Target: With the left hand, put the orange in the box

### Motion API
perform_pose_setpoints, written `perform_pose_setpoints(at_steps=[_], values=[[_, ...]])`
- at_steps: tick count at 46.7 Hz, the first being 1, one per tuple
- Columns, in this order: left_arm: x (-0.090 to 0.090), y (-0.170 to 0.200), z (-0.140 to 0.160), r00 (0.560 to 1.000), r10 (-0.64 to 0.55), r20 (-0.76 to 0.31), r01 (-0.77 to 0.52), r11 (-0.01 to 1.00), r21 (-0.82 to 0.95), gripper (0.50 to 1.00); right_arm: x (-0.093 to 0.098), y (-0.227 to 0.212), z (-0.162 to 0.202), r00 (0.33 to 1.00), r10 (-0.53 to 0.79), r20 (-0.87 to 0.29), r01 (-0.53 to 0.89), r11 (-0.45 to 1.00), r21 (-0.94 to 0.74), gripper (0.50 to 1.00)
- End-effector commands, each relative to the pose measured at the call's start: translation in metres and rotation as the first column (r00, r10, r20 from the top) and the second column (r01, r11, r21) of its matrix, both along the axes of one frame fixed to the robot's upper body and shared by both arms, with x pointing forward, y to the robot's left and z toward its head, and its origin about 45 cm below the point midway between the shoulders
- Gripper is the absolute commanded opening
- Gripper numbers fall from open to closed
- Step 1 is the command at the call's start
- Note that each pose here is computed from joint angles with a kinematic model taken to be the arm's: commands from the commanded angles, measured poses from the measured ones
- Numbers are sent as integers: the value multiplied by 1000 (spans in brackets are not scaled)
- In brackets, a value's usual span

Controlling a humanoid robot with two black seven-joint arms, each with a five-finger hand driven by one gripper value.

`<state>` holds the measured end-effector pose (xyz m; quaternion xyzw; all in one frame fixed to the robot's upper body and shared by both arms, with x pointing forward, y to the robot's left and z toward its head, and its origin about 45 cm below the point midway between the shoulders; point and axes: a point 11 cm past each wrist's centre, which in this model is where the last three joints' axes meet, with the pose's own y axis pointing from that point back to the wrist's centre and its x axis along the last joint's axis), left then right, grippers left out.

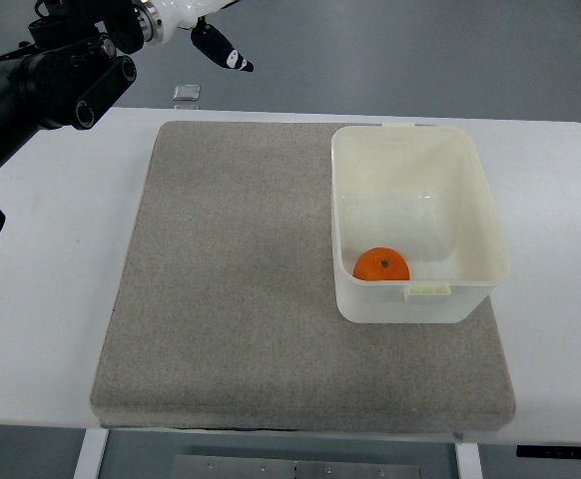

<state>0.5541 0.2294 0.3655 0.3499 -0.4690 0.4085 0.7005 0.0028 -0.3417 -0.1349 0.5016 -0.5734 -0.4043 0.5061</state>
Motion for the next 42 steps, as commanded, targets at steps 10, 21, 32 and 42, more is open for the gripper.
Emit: perform_pose_setpoints(at_steps=[10,21,32,42], values=[[5,66,-25,927,359,-107,-360,933,10,915,0,0,0,1000,0,0,0,1000,0,926],[-3,93,-57,808,514,-289,-563,817,-123,904,0,0,0,1000,0,0,0,1000,0,926],[-10,93,-80,777,390,-494,-615,636,-466,870,0,0,0,1000,0,0,0,1000,0,926],[-15,86,-95,823,301,-482,-563,550,-617,872,0,0,0,1000,0,0,0,1000,0,926]])
